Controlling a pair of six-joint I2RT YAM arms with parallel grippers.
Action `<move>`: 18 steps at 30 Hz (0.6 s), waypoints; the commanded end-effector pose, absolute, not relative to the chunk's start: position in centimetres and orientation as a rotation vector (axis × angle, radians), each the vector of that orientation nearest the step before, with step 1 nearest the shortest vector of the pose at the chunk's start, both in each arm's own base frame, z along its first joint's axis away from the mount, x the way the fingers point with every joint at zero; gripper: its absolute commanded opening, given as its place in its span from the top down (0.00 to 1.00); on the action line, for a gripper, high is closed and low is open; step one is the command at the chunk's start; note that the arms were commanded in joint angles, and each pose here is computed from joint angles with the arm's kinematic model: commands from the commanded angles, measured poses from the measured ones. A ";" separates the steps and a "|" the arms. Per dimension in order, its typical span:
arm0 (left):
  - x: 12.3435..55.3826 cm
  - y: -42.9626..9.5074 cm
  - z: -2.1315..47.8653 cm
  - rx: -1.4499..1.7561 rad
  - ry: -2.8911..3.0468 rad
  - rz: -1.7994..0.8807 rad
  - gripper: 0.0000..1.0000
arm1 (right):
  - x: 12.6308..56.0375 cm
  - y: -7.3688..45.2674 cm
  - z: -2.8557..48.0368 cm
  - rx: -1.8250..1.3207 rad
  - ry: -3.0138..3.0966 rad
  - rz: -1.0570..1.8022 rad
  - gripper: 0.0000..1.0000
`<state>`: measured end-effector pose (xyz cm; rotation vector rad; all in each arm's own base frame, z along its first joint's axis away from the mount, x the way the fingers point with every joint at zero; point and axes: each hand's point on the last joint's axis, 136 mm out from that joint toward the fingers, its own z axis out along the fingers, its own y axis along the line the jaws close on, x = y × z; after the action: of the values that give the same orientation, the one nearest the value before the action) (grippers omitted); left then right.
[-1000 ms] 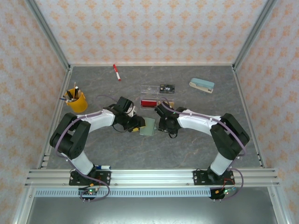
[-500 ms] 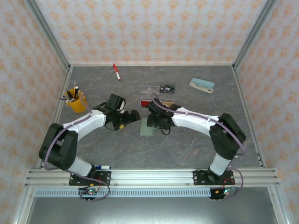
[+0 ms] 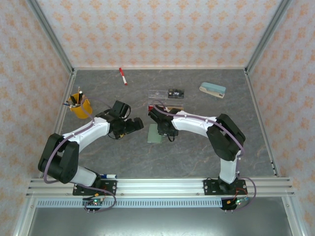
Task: Take the credit cards out of the card holder
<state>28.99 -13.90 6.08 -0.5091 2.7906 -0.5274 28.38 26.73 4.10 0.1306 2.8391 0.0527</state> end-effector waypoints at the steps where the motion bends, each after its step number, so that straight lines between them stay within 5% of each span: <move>1: 29.3 -13.0 6.4 -0.491 2.784 -0.449 0.00 | 28.0 26.3 4.1 0.119 2.844 0.011 0.72; 9: 30.0 -12.7 6.9 -0.504 2.759 -0.422 0.00 | 28.5 26.6 4.8 0.109 2.811 0.046 0.96; 18: 30.8 -10.2 8.3 -0.649 2.651 -0.412 0.00 | 29.2 30.9 12.1 -0.127 2.701 0.379 0.98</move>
<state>30.36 -11.55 6.91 -0.5892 2.7221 -0.4433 28.74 28.28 8.27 -0.0037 2.7774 0.2123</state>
